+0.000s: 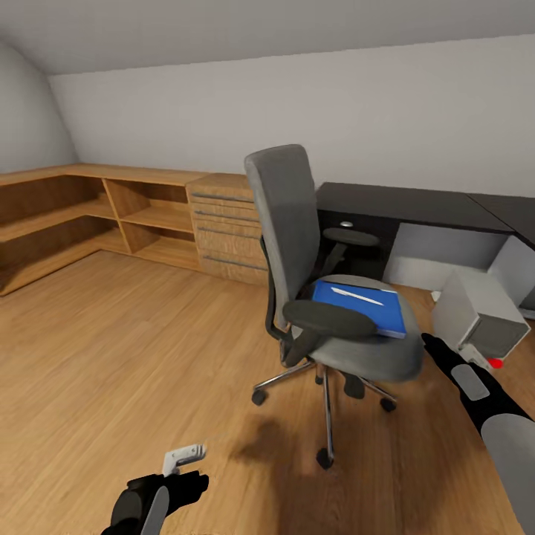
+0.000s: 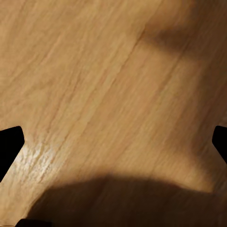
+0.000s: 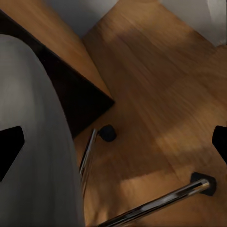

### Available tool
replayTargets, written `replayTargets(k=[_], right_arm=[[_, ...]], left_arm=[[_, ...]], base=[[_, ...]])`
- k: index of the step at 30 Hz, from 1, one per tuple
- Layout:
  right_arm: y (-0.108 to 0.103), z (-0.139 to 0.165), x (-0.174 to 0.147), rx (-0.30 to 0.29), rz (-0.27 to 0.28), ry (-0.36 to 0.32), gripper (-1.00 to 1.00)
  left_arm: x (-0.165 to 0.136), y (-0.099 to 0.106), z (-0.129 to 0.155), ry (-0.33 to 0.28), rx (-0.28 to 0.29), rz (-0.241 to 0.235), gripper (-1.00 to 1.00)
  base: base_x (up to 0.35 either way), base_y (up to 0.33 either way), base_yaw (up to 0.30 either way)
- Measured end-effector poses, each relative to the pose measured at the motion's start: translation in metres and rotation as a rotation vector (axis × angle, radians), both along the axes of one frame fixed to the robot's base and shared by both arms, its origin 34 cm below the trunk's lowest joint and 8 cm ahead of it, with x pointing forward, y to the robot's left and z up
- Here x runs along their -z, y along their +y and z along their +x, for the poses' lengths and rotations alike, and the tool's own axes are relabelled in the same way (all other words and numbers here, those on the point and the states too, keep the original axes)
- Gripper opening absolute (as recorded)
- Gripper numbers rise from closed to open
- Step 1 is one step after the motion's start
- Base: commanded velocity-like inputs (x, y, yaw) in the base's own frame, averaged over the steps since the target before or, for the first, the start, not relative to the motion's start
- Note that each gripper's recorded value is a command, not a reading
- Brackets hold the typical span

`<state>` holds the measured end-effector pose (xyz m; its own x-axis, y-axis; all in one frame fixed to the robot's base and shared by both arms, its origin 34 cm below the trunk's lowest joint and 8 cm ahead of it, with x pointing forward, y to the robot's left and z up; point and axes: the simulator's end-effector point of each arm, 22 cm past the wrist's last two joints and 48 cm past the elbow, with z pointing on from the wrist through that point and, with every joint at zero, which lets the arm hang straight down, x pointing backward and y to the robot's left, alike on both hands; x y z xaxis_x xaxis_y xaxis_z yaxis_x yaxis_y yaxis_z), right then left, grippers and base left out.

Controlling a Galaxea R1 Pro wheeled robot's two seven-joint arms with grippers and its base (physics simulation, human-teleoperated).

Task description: In the bedroom, organize the workspace by keeping the computer under the desk, ensuring the monitor is on the desk, placing the keyboard on the desk next to the monitor, placing the mouse on the desk next to the keyboard, moving the folder from the swivel chair onto the desk next to the mouse, stacking the notebook on top of the folder with the pen on top of the notebook, and positioning the swivel chair next to the desk.

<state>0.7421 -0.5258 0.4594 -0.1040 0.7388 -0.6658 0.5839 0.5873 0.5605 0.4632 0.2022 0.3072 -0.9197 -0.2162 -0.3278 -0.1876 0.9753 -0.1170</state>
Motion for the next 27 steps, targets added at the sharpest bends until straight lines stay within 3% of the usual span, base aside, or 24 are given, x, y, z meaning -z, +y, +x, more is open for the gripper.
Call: replayTargets(k=[13, 17, 21, 27], right_arm=[[-0.019, -0.004, -0.008, 0.013, -0.025, -0.003, 1.0], [0.001, 0.008, -0.015, 0.032, -0.035, -0.064, 1.0], [0.009, 0.013, -0.019, -0.017, -0.008, -0.049, 1.0], [0.005, 0.012, -0.021, -0.014, -0.013, -0.05, 1.0]], left_arm=[[0.004, 0.0, -0.003, 0.012, 0.001, 0.0, 1.0], [0.005, -0.001, -0.005, 0.017, 0.002, 0.001, 1.0], [0.005, -0.001, -0.005, 0.017, 0.002, 0.001, 1.0], [0.006, -0.001, -0.005, 0.018, 0.002, 0.001, 1.0]], base=[[0.0, 0.0, 0.265], [0.0, 0.0, 0.265], [0.0, 0.0, 0.262], [0.0, 0.0, 0.246]])
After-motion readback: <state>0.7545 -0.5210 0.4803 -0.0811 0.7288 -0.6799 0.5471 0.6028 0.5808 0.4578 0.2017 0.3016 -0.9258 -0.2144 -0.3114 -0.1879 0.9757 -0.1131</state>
